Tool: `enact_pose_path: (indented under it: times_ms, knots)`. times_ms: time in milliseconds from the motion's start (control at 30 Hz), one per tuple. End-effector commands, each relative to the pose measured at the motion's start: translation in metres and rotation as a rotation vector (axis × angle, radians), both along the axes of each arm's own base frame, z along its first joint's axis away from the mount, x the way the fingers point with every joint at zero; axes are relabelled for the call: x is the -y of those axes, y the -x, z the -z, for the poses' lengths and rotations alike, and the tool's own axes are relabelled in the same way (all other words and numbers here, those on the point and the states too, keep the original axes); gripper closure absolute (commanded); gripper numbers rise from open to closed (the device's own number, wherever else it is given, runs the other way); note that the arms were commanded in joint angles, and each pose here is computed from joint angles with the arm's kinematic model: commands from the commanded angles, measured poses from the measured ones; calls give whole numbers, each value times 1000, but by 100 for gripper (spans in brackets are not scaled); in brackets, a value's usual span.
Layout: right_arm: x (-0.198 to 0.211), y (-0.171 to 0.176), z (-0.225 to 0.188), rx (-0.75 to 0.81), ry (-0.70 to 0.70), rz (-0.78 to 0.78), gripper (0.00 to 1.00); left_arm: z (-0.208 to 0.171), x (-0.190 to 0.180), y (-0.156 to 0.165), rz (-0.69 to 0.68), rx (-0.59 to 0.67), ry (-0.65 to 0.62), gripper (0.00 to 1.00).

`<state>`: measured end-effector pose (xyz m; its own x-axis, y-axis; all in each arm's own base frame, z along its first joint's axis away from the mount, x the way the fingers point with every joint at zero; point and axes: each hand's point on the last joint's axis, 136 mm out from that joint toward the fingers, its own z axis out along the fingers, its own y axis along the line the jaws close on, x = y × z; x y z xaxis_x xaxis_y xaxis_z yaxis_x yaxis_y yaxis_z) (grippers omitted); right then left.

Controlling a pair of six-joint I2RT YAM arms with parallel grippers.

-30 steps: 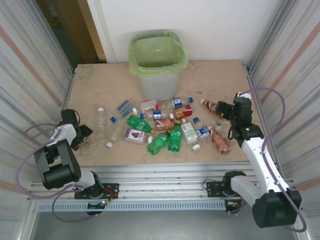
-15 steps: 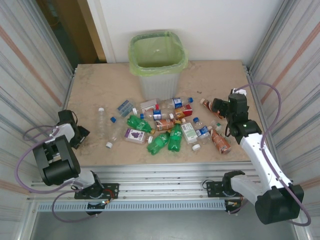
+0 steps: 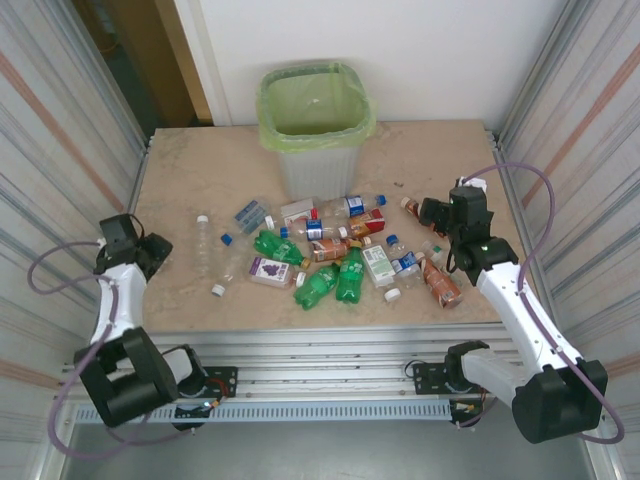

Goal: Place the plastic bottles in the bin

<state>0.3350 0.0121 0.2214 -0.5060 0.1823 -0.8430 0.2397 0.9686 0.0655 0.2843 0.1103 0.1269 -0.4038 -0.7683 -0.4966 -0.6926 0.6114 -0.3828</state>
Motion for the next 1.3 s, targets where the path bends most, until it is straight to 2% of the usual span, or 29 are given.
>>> enact_pose_path:
  times_ms: [0,233,433,600,800,1000,1267]
  knots:
    - [0,-6,-13,35,-12,24,2,-46,15,-10,68,139,7,71]
    - [-2,-9,-11,28,-42,41,2,-118,65,-32,251,310,-55,73]
    - [-2,-8,-11,19,-49,52,2,-180,128,-57,453,447,-83,75]
    - [1,-4,-15,19,-45,63,2,-246,181,-87,610,589,-132,76]
    - [2,3,-19,24,-57,73,2,-306,247,-129,768,708,-177,76]
    - [7,12,-19,7,-63,97,2,-332,299,-177,870,774,-205,77]
    - [8,20,-8,-63,-85,125,2,-317,343,-242,961,755,-274,77]
